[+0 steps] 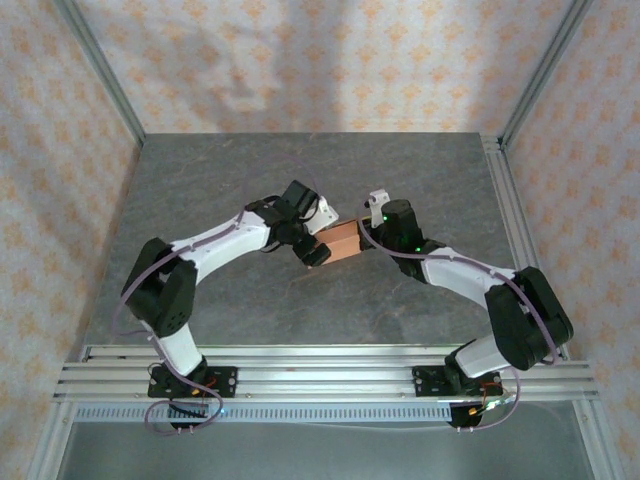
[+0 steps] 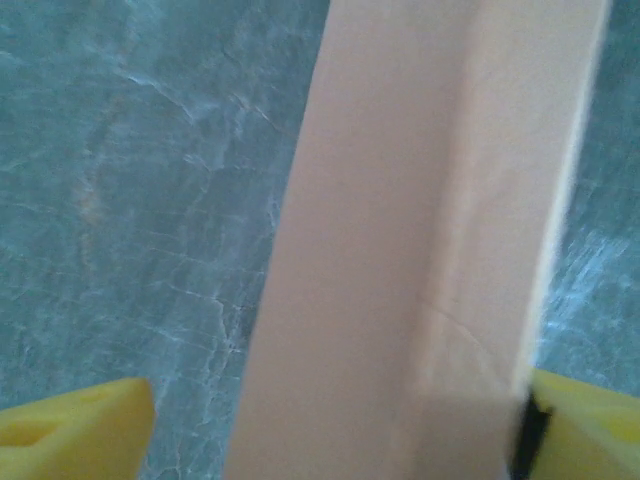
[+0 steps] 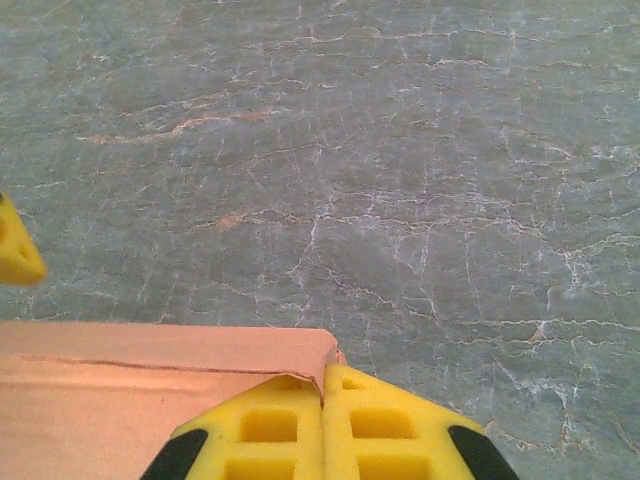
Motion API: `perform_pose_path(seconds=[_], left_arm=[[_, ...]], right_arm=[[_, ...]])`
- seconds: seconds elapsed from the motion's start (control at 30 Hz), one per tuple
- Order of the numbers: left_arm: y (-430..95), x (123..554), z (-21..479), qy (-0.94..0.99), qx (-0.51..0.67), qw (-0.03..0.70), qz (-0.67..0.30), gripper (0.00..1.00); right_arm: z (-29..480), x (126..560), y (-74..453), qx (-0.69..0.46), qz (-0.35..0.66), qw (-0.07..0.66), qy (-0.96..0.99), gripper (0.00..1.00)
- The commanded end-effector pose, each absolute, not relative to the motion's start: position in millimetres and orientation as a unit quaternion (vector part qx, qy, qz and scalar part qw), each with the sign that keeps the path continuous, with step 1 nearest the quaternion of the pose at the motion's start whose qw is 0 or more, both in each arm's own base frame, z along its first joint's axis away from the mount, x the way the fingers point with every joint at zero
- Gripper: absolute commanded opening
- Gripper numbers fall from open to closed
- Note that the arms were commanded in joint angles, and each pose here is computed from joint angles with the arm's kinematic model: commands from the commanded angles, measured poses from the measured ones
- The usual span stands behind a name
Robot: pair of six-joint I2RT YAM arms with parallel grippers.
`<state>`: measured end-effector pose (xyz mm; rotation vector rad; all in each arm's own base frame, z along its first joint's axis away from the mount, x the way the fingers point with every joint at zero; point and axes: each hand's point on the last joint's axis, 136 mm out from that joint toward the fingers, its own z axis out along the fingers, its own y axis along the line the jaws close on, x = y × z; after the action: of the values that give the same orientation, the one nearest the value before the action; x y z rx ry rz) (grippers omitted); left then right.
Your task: Fold the paper box
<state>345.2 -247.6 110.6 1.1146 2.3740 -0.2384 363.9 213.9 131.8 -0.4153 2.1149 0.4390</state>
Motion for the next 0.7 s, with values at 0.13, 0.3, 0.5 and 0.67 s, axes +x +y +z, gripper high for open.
perform_pose_path(seconds=[0.13,0.3,0.5,0.67], left_arm=[[-226,342,162,0.873,0.335,0.347,-0.073,1.0],[-209,328,176,0.893,0.284,0.342,-0.073,0.89],[-194,320,177,0.919,0.244,0.304,-0.052,0.65],[-192,321,163,0.931,0.244,0.268,-0.036,0.45]], right_arm=[[122,360,209,-0.17,0.148,0.45,0.864,0.0],[124,361,211,-0.169,0.143,0.447,0.866,0.0],[125,360,214,-0.171,0.139,0.442,0.869,0.0],[126,360,214,-0.171,0.14,0.441,0.87,0.0]])
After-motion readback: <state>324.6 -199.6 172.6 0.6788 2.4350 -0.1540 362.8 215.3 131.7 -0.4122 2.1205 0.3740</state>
